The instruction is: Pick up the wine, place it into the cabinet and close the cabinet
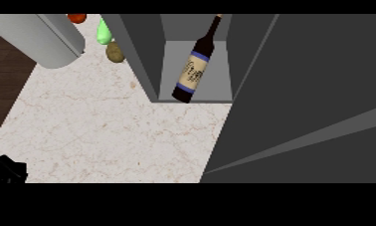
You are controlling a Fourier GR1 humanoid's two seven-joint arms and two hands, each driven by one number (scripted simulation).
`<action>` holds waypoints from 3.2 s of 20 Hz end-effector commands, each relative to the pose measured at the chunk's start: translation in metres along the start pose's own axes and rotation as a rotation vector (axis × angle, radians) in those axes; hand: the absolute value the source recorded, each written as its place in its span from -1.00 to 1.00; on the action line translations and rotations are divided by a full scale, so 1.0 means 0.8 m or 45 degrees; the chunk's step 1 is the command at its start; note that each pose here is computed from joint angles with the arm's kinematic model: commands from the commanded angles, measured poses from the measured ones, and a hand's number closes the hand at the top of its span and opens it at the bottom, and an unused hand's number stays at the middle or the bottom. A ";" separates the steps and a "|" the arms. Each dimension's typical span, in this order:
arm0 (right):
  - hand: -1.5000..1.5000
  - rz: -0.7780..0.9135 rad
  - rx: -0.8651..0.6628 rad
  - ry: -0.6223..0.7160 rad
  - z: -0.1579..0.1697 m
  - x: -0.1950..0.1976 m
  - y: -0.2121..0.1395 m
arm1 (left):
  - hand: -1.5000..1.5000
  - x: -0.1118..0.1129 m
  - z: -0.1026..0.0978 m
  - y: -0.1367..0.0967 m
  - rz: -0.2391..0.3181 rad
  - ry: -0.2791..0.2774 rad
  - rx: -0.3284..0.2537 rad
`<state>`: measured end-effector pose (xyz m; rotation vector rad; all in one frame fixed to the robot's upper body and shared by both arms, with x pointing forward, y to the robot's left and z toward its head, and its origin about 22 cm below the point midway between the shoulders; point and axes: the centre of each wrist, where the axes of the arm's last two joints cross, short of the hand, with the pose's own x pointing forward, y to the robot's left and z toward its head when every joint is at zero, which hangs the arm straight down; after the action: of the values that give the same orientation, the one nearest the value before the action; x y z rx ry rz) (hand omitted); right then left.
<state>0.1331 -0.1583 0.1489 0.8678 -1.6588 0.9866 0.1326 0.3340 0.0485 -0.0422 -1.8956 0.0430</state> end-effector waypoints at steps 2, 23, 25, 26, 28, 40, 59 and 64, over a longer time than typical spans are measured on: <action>1.00 0.059 0.070 -0.059 -0.040 0.030 0.046 | 1.00 0.013 -0.004 0.020 0.006 -0.008 -0.017; 1.00 -0.005 0.016 -0.045 -0.089 -0.003 0.028 | 1.00 0.014 -0.002 0.045 0.068 0.026 -0.095; 1.00 -0.019 -0.013 -0.064 -0.089 -0.004 0.020 | 1.00 0.015 -0.002 0.040 0.086 0.031 -0.103; 1.00 -0.037 -0.026 -0.046 -0.089 -0.006 0.018 | 1.00 0.016 -0.005 0.042 0.064 0.007 -0.098; 1.00 -0.072 -0.026 -0.066 -0.088 -0.008 0.016 | 1.00 0.016 -0.011 0.043 0.067 0.000 -0.093; 1.00 0.018 -0.149 -0.036 -0.086 -0.012 -0.020 | 1.00 0.017 -0.012 0.042 0.085 -0.006 -0.152; 1.00 0.377 -0.488 0.074 -0.221 0.021 -0.140 | 1.00 0.020 -0.037 0.033 0.136 -0.048 -0.256; 1.00 0.413 -0.568 0.122 -0.261 0.032 -0.174 | 1.00 0.022 -0.046 0.024 0.148 -0.070 -0.284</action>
<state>0.3064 -0.0426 0.2236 0.3241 -1.8652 0.8334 0.1570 0.3569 0.0718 -0.2957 -1.9310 -0.0758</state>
